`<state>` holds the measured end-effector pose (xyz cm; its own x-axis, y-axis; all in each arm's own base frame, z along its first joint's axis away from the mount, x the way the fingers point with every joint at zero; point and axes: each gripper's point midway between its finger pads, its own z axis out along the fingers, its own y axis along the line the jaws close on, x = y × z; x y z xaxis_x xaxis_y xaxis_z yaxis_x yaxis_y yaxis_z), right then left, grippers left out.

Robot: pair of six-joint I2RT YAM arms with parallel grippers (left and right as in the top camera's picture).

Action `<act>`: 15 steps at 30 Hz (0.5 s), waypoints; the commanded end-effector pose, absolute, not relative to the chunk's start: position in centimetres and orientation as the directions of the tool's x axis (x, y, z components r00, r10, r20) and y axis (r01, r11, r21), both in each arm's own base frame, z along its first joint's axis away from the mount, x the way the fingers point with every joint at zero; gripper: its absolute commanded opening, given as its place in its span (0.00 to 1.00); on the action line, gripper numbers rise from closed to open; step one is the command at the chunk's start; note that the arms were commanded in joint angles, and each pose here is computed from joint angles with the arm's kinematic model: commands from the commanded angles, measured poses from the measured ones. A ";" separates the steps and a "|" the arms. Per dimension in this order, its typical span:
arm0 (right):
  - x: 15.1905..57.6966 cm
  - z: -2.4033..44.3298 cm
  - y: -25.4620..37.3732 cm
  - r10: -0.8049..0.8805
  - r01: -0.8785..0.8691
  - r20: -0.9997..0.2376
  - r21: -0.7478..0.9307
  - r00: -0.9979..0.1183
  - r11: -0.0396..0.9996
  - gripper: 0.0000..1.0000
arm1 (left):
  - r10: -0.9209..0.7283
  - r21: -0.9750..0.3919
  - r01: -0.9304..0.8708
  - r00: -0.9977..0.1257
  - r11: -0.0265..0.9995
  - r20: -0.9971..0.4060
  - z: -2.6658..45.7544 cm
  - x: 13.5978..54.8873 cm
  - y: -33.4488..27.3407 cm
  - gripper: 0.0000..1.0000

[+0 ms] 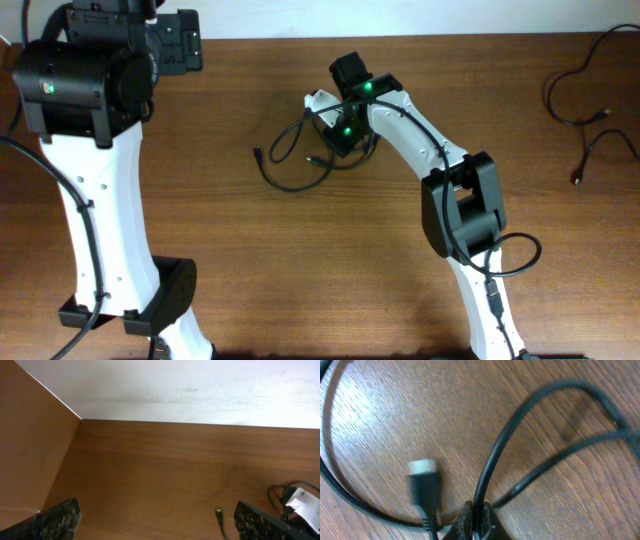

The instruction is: Untangle cables

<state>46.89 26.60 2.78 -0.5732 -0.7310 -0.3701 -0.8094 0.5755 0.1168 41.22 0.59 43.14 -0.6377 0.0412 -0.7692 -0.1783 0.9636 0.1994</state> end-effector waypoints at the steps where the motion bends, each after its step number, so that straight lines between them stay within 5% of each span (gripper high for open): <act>1: 46.8 1.5 24.9 -0.718 -0.782 -0.326 0.136 -0.615 0.608 0.04 | 0.023 0.169 -0.175 -0.624 0.970 -0.781 43.6 41.1 0.2 0.99; 8: 47.0 3.1 24.1 -0.693 -0.759 -0.329 0.142 -0.641 0.635 0.04 | 0.023 0.169 -0.176 -0.624 0.970 -0.781 43.6 41.1 0.2 0.99; 15: 47.1 18.4 24.2 -0.609 -0.731 -0.500 0.076 -0.616 0.678 0.04 | 0.022 0.114 -0.109 -0.625 0.987 -0.780 43.3 41.4 -1.3 0.99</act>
